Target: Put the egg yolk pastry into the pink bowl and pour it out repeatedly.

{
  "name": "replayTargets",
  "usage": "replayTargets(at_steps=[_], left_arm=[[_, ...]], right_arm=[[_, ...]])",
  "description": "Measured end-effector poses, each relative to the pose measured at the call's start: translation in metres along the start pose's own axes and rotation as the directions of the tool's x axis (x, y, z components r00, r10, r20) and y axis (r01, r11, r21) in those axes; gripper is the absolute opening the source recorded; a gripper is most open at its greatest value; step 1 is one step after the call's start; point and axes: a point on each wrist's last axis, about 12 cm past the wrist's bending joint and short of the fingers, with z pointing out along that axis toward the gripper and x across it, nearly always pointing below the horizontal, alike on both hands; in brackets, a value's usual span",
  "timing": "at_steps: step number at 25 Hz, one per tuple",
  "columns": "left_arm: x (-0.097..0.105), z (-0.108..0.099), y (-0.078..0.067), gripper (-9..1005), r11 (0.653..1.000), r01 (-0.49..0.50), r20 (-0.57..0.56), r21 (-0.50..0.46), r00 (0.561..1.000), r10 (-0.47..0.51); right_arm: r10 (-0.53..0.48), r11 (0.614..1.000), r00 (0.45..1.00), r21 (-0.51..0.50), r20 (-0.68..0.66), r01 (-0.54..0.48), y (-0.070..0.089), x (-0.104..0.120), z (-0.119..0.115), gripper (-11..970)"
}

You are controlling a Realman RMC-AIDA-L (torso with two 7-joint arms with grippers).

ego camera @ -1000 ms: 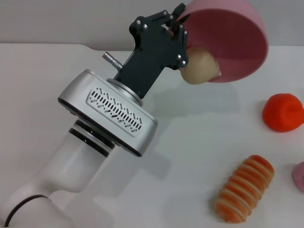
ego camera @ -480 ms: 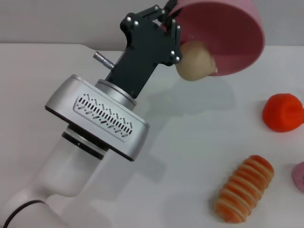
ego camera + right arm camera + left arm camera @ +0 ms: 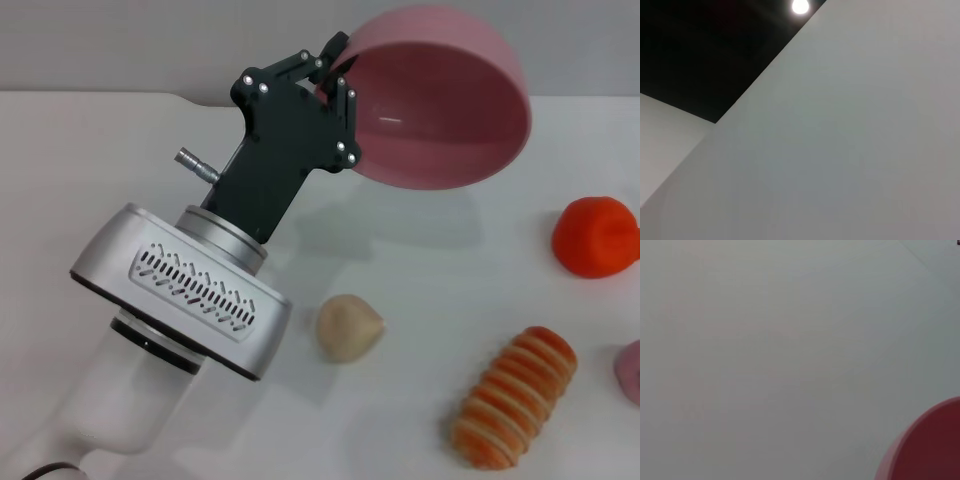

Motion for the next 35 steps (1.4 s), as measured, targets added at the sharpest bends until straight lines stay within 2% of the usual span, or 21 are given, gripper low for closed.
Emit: replayTargets(at_steps=[3,6,10,13,17,21,22,25,28,31,33,35], left_arm=[[0.001,0.002,0.001,41,1.0,0.026,-0.003,0.001,1.0,-0.026],[0.006,0.012,0.005,41,0.995,0.099,-0.052,0.019,0.994,-0.098],[0.013,0.037,0.019,41,0.982,0.185,-0.18,0.026,0.968,-0.177],[0.019,0.06,0.037,41,0.965,0.263,-0.302,0.025,0.922,-0.243],[0.033,0.088,0.063,41,0.923,0.384,-0.489,0.028,0.81,-0.322],[0.046,0.112,0.091,41,0.884,0.468,-0.652,0.016,0.674,-0.346],[0.05,0.116,0.098,41,0.872,0.489,-0.69,0.008,0.634,-0.349],[0.057,0.122,0.109,41,0.848,0.53,-0.75,-0.013,0.556,-0.359],[0.059,0.123,0.118,41,0.831,0.555,-0.773,-0.031,0.514,-0.372],[0.06,0.122,0.127,40,0.818,0.574,-0.786,-0.046,0.484,-0.384],[0.061,0.121,0.13,40,0.813,0.58,-0.791,-0.051,0.474,-0.388],[0.061,0.12,0.131,40,0.809,0.586,-0.795,-0.052,0.466,-0.389]], right_arm=[[0.022,0.999,1.0,-0.023,-0.013,-0.022,0.001,0.002,0.006,563],[0.056,0.995,0.997,-0.078,-0.059,-0.061,0.005,0.004,0.015,563],[0.043,0.969,0.978,-0.229,-0.206,-0.091,0.018,0.001,0.038,563],[0.039,0.934,0.94,-0.322,-0.34,-0.155,0.03,-0.001,0.058,564],[-0.05,0.885,0.843,-0.416,-0.535,-0.211,0.051,-0.009,0.083,565],[-0.184,0.835,0.68,-0.478,-0.71,-0.272,0.077,-0.014,0.106,565],[-0.221,0.825,0.616,-0.482,-0.756,-0.295,0.083,-0.014,0.111,564],[-0.327,0.801,0.396,-0.474,-0.858,-0.366,0.096,-0.004,0.123,563],[-0.403,0.812,0.136,-0.423,-0.905,-0.403,0.104,0.023,0.132,564],[-0.425,0.839,-0.057,-0.369,-0.904,-0.401,0.106,0.062,0.136,565],[-0.426,0.849,-0.13,-0.346,-0.895,-0.399,0.107,0.089,0.137,564],[-0.419,0.856,-0.161,-0.331,-0.893,-0.397,0.108,0.113,0.137,563]])
